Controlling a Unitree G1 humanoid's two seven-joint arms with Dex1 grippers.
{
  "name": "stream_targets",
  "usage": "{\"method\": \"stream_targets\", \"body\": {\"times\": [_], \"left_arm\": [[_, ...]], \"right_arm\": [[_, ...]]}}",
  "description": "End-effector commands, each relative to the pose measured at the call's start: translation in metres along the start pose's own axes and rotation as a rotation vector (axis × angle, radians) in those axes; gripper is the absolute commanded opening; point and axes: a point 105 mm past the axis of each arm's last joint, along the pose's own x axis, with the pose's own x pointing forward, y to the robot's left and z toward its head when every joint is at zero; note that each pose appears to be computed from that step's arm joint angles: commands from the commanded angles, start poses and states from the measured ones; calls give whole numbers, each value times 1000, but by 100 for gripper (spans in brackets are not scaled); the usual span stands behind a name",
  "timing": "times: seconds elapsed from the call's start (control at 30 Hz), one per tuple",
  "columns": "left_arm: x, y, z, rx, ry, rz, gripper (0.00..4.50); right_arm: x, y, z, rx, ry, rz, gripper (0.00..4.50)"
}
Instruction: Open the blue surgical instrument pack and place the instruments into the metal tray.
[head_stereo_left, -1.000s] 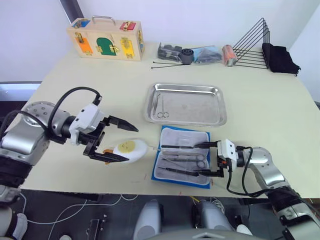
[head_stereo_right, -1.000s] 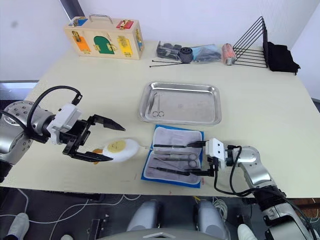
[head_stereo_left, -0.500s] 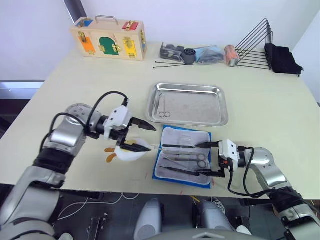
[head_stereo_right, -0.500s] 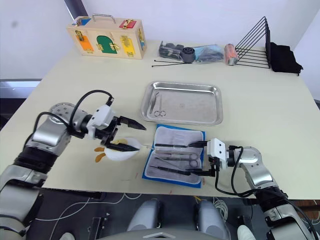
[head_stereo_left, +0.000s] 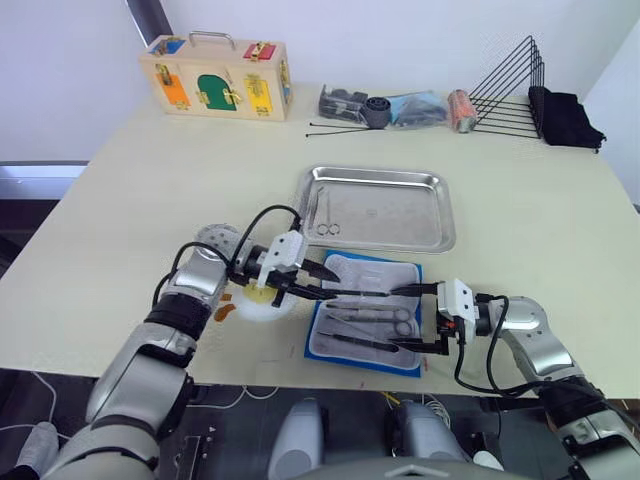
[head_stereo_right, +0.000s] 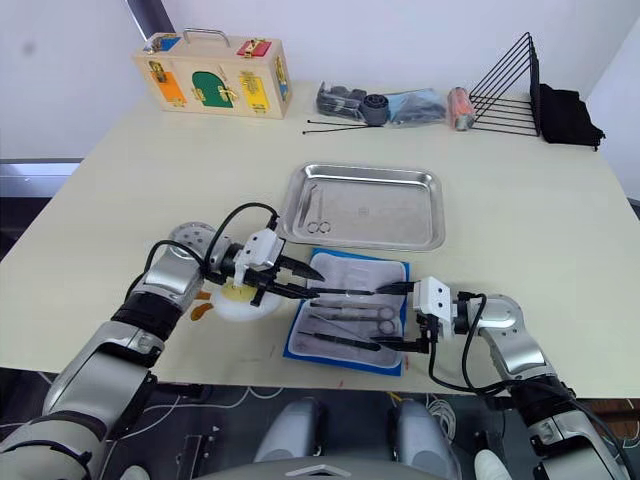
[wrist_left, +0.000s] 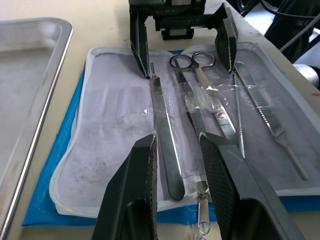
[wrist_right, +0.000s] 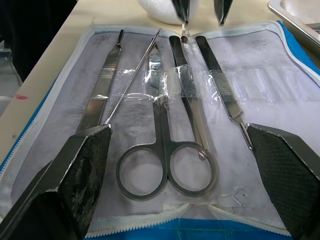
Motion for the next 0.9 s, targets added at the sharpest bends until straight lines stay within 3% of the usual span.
{"method": "stream_targets", "body": {"times": [0.03,0.53,0.63,0.7,0.9], "left_arm": [[-1,-2,-4,12,14,-18,147],[6,-8,-39,-109,150,-16,147],[7,-11,-40,-137,140,-32,52],[7,-11,-40,-141,143,-33,16],[8,-9,-38,-141,139,-21,16]], "right_arm": [[-3,19,-37,129,117,22,450],[0,20,-37,131,113,28,450],[0,20,-36,130,112,26,450],[0,20,-37,131,114,26,450],[0,19,-37,131,119,26,450]]}}
